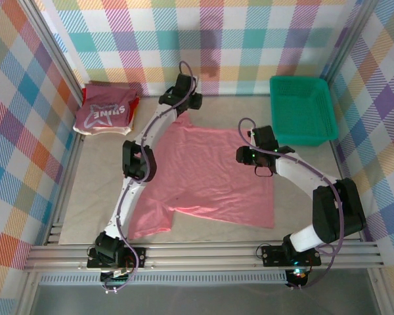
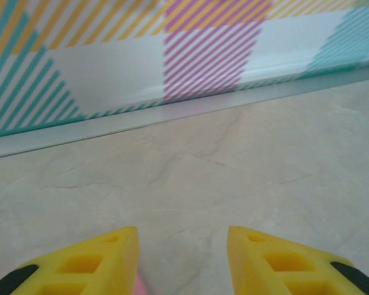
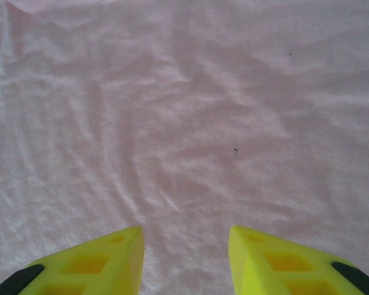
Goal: Fold and stack the t-shirts
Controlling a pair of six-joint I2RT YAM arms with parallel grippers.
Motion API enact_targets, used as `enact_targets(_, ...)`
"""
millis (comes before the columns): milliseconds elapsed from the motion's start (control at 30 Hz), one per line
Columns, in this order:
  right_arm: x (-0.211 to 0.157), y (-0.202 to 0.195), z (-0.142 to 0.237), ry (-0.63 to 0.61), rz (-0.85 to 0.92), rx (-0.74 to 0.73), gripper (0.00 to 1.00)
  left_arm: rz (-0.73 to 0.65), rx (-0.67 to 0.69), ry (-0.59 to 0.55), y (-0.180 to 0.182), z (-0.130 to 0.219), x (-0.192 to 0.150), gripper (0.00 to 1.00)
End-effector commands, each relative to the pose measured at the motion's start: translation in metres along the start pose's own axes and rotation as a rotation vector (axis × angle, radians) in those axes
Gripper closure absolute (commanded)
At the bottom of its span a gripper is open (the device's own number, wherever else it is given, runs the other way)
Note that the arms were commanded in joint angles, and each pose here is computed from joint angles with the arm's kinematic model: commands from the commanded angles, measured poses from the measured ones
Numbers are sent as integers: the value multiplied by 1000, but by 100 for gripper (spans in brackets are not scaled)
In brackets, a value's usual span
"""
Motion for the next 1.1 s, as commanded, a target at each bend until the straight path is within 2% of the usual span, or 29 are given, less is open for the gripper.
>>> enact_targets(0,7,9,14,-28,4,43,59,-17,21,-56,5,47,36,68)
enact_targets(33,8,9,16,-32,8,43,59,13,41,-31,11,53,33,74)
enact_targets(67,8,9,17,-35,10,42,59,52,62,-14,18,58,27,74)
enact_targets(133,8,9,18,-36,15,38,59,116,67,-37,28,70,16,67)
enact_targets(233,9,8,16,-24,11,25,61,226,90,-133,48,100,-6,66)
enact_targets(333,12,10,12,-7,0,22,75,290,134,-86,68,110,-44,68)
enact_targets(433,17,13,7,-6,-5,33,92,325,155,42,91,86,-76,77)
enact_targets(533,22,18,4,-15,-10,60,97,372,172,153,110,56,-91,83)
enact_targets(700,24,19,8,-30,-23,72,97,439,184,215,115,19,-99,88)
enact_targets(833,22,17,14,-42,-13,58,97,506,189,219,116,0,-106,89)
enact_targets(1067,19,16,22,-62,1,64,97,524,144,203,115,-38,-98,89)
Point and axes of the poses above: each hand's point on the last joint's axis, 136 mm out from that joint toward the fingers, its own z axis back along the fingers, its own y axis along the line the jaws close on, x = y × z, the point moved 5 cm from there along z, back along the fingers, and after that the axes turned 4 degrees about -z, right-handed, at the moved point
